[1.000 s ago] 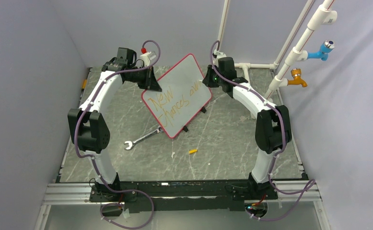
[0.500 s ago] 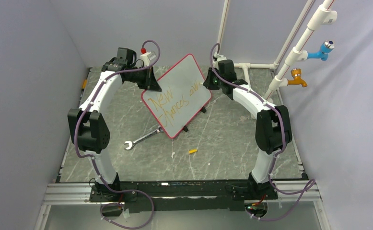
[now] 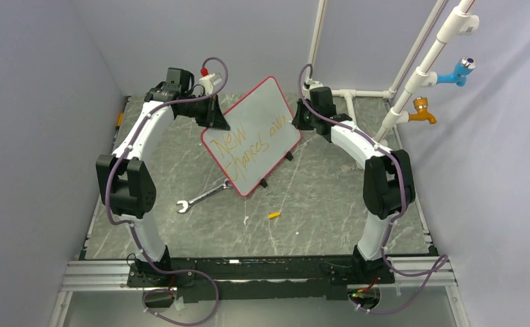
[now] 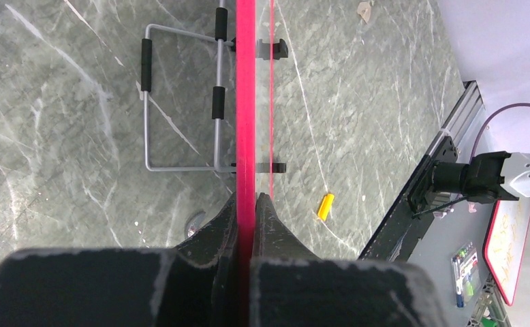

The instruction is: Write a sentence on the whiteboard

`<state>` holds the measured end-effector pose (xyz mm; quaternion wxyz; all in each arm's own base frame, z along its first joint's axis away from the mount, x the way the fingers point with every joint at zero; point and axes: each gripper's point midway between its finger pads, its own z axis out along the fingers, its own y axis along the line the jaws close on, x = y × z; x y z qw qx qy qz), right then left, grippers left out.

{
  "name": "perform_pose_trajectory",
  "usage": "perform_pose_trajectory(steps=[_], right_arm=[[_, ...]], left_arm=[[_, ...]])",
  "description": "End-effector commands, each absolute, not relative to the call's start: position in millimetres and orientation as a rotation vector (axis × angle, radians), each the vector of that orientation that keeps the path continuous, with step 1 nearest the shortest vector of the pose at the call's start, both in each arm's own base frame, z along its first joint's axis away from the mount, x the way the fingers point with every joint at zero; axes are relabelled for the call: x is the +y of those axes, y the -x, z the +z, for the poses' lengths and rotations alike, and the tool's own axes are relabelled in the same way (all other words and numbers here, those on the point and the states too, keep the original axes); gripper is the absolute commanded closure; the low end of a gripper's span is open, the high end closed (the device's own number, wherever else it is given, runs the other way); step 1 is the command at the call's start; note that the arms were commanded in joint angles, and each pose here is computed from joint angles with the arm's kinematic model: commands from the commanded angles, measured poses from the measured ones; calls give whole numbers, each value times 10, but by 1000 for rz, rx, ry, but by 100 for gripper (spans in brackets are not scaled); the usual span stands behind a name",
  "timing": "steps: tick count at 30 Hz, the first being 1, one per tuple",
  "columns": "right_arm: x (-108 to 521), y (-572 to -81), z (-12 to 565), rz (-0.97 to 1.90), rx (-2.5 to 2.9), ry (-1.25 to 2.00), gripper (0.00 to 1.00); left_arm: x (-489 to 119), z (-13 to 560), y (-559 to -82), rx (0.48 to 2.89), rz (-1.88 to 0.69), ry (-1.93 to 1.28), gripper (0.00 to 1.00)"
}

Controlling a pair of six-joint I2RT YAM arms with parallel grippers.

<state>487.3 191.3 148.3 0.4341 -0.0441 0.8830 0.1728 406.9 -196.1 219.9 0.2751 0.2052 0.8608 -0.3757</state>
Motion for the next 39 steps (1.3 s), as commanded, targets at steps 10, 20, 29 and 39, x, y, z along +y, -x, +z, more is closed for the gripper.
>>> perform_pose_trajectory(steps=[10,20,29,39], right_arm=[[1967,-5041,2043,448,2071,108,100],[2002,-5146,2089,457,2058,100,100],[2009,-5009,1722,480,2128,95,100],[1964,-4900,1623,471,2155,88,100]], left_arm=[[-1885,2038,-4021,2334,-863,-660,100],[-1888,2038,-4024,2334,-866,-659,100],[-1889,2038,-4022,2333,-867,-660,100],[-1891,2042,-4026,2333,-868,-659,100]])
